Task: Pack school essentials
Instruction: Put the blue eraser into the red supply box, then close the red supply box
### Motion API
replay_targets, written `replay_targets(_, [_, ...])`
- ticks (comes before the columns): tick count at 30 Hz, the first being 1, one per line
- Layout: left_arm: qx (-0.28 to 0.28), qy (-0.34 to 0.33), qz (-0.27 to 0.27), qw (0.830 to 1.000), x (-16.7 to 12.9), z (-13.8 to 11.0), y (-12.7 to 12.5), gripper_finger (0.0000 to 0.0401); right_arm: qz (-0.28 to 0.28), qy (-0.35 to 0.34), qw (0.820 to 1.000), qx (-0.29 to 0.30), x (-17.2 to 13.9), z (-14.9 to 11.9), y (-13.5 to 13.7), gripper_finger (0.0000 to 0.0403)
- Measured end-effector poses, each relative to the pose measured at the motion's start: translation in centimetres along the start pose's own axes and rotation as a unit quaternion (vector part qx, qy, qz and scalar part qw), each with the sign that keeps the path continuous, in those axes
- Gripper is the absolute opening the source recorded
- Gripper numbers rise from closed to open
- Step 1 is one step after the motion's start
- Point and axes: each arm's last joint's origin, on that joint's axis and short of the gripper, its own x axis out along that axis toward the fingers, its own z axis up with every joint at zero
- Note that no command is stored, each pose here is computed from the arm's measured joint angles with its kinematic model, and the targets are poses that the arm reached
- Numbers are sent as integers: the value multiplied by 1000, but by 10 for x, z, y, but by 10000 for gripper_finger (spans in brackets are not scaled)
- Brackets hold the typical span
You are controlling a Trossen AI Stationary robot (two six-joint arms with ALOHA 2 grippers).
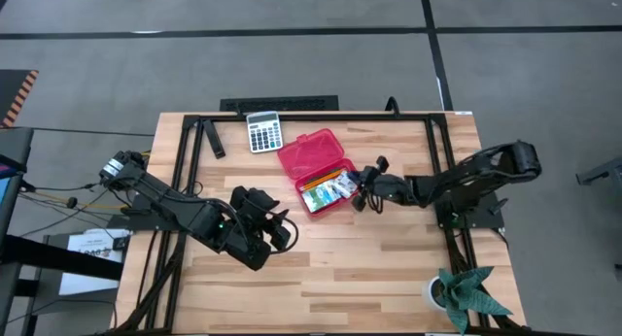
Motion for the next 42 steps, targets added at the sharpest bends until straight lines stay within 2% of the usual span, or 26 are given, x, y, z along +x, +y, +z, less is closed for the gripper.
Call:
replay_targets(12, [-10, 5, 12, 1000, 0, -1, 3, 151, -16, 19, 1000, -3, 45, -2, 9, 60])
replay_targets(19, [-19, 5, 13, 1000, 0, -1, 3, 151, -23, 41, 999, 27, 60, -12, 16, 66])
replay_targets(22, [-19, 5, 13, 1000, 0, -1, 4, 151, -26, 49, 998, 30, 64, -16, 16, 90])
replay_targets(26, [-26, 5, 13, 1000, 0, -1, 4, 151, -15, 55, 998, 32, 65, -17, 16, 145])
replay_targets(33, [-30, 11, 13, 999, 1, -1, 4, 151, 40, 55, 996, 49, 59, 0, 9, 236])
replay_targets(38, [-44, 24, 2, 999, -3, 7, 10, 151, 50, 40, 997, 48, 34, 29, -2, 254])
replay_targets(42, [-52, -9, -5, 999, -14, 19, 19, 151, 51, 13, 998, 24, 4, 56, -15, 255])
